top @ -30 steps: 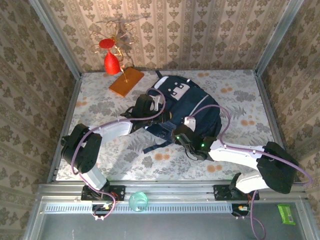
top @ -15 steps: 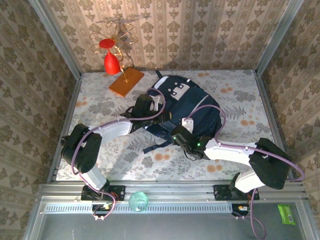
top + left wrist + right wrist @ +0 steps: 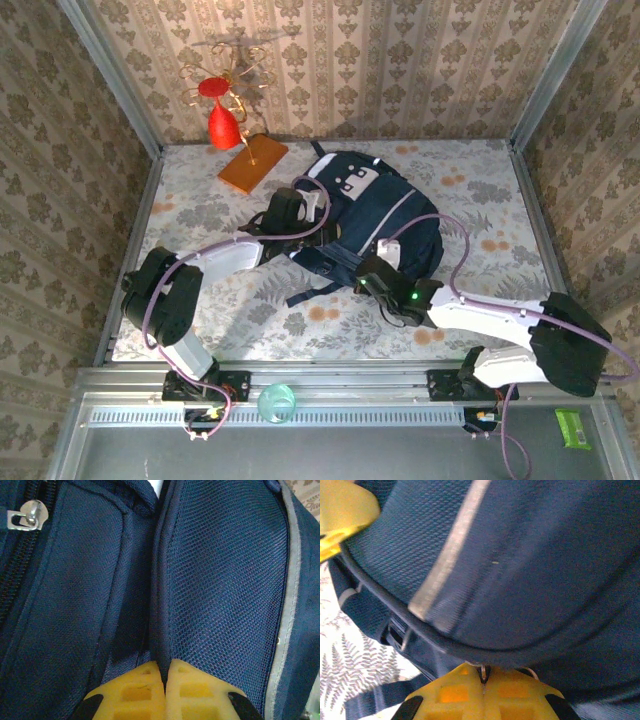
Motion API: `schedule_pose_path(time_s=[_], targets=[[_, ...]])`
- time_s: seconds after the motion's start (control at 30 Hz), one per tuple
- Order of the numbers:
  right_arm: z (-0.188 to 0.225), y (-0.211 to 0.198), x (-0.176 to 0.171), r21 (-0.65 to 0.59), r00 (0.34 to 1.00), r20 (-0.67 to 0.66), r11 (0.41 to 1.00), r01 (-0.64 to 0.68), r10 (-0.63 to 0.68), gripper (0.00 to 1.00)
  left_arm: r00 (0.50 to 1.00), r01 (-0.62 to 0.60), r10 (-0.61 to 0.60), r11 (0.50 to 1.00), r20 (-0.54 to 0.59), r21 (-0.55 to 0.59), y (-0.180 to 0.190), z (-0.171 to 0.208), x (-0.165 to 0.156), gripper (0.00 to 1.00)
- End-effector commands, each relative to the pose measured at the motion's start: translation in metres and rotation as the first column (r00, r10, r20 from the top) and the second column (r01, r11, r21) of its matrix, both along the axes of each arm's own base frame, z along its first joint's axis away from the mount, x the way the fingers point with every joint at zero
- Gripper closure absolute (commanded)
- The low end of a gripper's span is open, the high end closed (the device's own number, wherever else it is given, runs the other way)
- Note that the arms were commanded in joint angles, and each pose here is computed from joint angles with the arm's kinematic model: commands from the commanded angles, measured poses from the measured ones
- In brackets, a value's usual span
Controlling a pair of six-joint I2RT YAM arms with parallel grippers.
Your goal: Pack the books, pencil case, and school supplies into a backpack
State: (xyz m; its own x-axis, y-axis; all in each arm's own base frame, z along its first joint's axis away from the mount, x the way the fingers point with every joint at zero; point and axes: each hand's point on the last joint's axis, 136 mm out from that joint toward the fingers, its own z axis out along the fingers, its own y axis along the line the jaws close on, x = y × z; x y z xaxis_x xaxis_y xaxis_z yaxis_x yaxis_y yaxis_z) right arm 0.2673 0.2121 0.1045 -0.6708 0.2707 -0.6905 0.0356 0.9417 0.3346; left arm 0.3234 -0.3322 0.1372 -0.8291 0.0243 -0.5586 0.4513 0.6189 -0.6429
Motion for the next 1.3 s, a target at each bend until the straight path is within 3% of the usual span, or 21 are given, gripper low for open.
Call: schedule_pose_path(time_s=[0.0,0.33,0.77,0.9,1.0,1.07,1.13,1.27], targets=[[-0.011,-0.036,-0.009,-0.092,0.996,-0.018,0.992,0.090,-0.092,1.00,1.000,-0.016,0.017,0.996,-0.009,0.093,0.020,-0.021,0.006,1.00],[-0.004,-0.069,-0.004,-0.150,0.994,-0.036,0.984,0.098,-0.104,1.00,1.000,-0.012,0.009,0.988,0.023,0.155,0.032,-0.025,0.013,1.00],[0.017,-0.061,0.011,-0.084,0.991,-0.022,0.988,-0.131,0.129,1.00,0.998,0.023,-0.030,0.992,0.050,0.128,0.026,-0.012,0.014,0.99],[0.023,-0.050,0.011,-0.061,0.980,-0.022,0.978,-0.198,0.197,1.00,0.993,0.041,-0.051,0.995,0.110,0.093,0.023,0.009,0.010,0.71],[0.029,-0.046,0.011,-0.042,0.973,-0.017,0.973,-0.229,0.228,1.00,0.975,0.047,-0.069,0.993,0.213,0.106,0.023,0.028,0.004,0.56],[0.033,-0.043,0.011,-0.023,0.970,-0.011,0.969,-0.245,0.244,1.00,0.944,0.067,-0.107,0.989,0.314,0.135,0.021,0.039,-0.003,0.50],[0.036,-0.040,0.011,-0.005,0.966,-0.007,0.966,-0.257,0.257,1.00,0.874,0.120,-0.194,0.975,0.445,0.189,0.013,0.048,-0.017,0.46],[0.040,-0.037,0.012,0.032,0.965,0.000,0.965,-0.262,0.262,1.00,0.631,0.231,-0.429,0.899,0.646,0.372,-0.014,0.051,-0.056,0.36]])
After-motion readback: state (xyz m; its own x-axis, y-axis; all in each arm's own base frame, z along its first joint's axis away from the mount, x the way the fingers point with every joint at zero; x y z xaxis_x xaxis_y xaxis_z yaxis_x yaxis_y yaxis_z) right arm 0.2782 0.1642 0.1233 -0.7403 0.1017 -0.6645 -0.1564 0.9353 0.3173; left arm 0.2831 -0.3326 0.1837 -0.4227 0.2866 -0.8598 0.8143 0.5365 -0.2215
